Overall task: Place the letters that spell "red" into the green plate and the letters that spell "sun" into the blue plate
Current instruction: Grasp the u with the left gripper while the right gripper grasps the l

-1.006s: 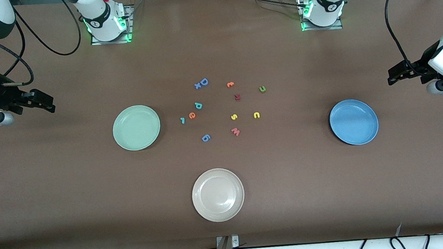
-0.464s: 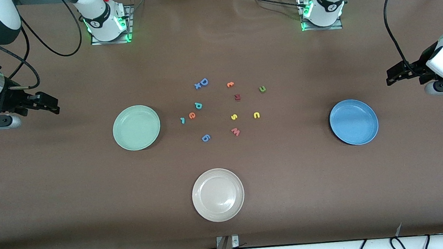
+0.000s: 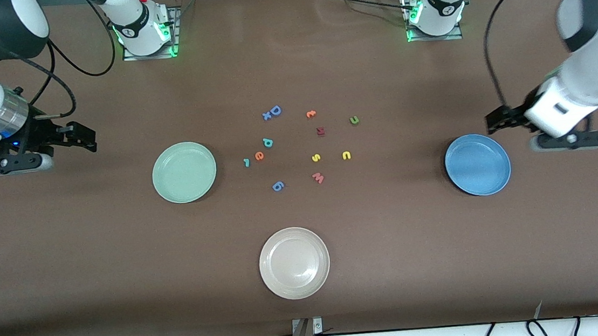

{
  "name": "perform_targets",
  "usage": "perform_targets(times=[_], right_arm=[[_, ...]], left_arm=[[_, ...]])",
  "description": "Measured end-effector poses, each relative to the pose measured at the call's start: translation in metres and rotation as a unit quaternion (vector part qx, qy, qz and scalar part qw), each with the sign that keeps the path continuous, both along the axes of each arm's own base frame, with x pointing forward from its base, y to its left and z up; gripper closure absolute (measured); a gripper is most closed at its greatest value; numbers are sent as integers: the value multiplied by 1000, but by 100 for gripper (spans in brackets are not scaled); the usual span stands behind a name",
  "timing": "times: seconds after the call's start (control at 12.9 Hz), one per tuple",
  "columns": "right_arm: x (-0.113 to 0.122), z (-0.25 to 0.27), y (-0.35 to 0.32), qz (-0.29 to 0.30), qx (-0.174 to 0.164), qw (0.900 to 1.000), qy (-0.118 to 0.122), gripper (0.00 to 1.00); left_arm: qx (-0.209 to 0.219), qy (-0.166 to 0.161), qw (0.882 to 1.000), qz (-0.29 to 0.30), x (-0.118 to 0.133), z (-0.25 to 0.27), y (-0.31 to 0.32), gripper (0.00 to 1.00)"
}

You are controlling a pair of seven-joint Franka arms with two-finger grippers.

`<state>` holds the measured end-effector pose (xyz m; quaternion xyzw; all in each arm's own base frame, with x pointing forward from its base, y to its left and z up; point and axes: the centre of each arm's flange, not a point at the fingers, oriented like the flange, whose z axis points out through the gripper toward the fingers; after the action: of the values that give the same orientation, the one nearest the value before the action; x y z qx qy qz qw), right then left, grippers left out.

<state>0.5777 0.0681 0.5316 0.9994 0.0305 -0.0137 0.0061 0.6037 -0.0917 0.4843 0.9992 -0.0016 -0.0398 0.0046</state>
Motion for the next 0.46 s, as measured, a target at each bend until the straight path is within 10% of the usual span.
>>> perform_targets(times=[0.46], right_arm=[[2,-37,68,27,-6,999,21,0]], left_arm=[[-27,8,999,34,-5,-68,-122,0]])
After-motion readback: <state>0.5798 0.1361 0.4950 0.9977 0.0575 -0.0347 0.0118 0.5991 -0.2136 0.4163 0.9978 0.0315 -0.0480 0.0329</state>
